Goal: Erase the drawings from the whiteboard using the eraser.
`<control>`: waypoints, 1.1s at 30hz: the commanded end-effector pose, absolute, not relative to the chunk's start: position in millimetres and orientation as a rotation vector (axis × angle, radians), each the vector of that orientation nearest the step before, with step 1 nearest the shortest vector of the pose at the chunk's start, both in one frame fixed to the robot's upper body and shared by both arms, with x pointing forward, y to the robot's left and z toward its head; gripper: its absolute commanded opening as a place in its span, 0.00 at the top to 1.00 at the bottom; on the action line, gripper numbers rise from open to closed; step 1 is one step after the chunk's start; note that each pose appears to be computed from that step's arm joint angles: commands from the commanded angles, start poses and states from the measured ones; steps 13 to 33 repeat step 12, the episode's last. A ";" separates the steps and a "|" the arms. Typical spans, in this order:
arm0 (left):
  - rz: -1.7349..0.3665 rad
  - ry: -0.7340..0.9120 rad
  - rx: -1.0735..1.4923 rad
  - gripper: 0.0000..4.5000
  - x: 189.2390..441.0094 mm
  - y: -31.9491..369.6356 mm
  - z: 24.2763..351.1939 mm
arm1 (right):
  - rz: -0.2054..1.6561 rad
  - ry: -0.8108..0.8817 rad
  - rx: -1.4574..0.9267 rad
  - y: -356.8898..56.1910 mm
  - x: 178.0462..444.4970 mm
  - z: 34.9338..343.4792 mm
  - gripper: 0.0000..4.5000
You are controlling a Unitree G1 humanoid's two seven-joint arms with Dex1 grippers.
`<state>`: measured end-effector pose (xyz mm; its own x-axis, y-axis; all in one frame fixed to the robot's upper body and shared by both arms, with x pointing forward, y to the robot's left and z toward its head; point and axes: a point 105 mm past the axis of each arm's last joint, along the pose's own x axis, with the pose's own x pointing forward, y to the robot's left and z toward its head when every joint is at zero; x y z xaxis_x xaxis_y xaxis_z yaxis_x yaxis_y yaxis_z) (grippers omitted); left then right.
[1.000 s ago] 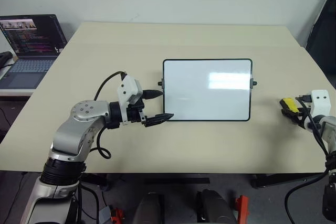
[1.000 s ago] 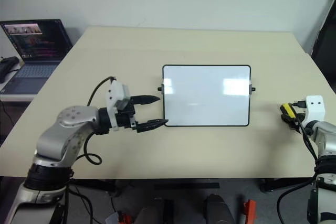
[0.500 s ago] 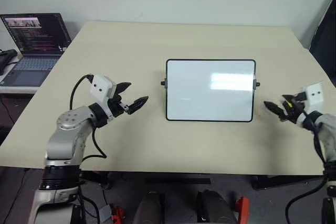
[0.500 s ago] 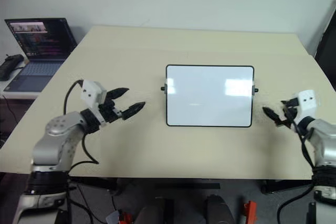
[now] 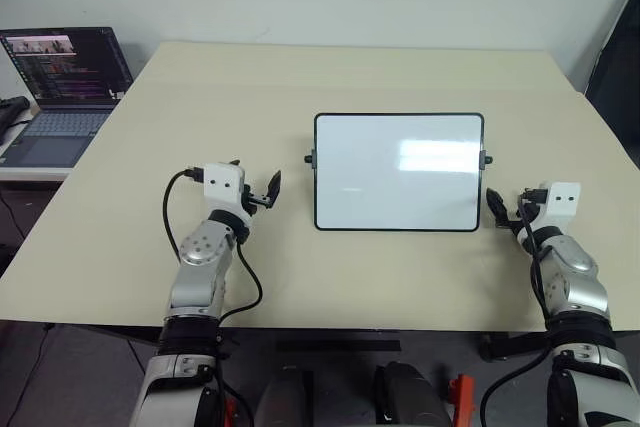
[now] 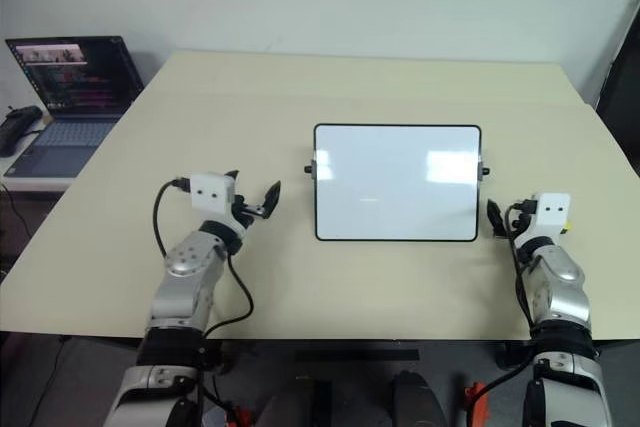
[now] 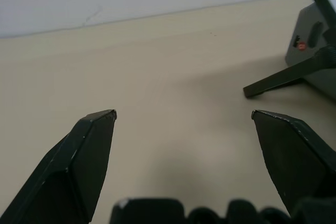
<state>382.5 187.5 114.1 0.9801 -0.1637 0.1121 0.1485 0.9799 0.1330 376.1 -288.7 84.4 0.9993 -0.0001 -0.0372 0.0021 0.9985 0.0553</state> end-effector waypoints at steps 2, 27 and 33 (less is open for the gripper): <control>-0.126 -0.180 0.107 0.00 380.4 181.1 117.3 | -0.010 -0.072 0.070 -282.3 380.6 108.7 0.01; -0.157 -0.182 0.075 0.00 380.8 169.6 117.2 | -0.071 -0.081 0.023 -278.7 383.6 102.6 0.01; -0.157 -0.182 0.075 0.00 380.8 169.6 117.2 | -0.071 -0.081 0.023 -278.7 383.6 102.6 0.01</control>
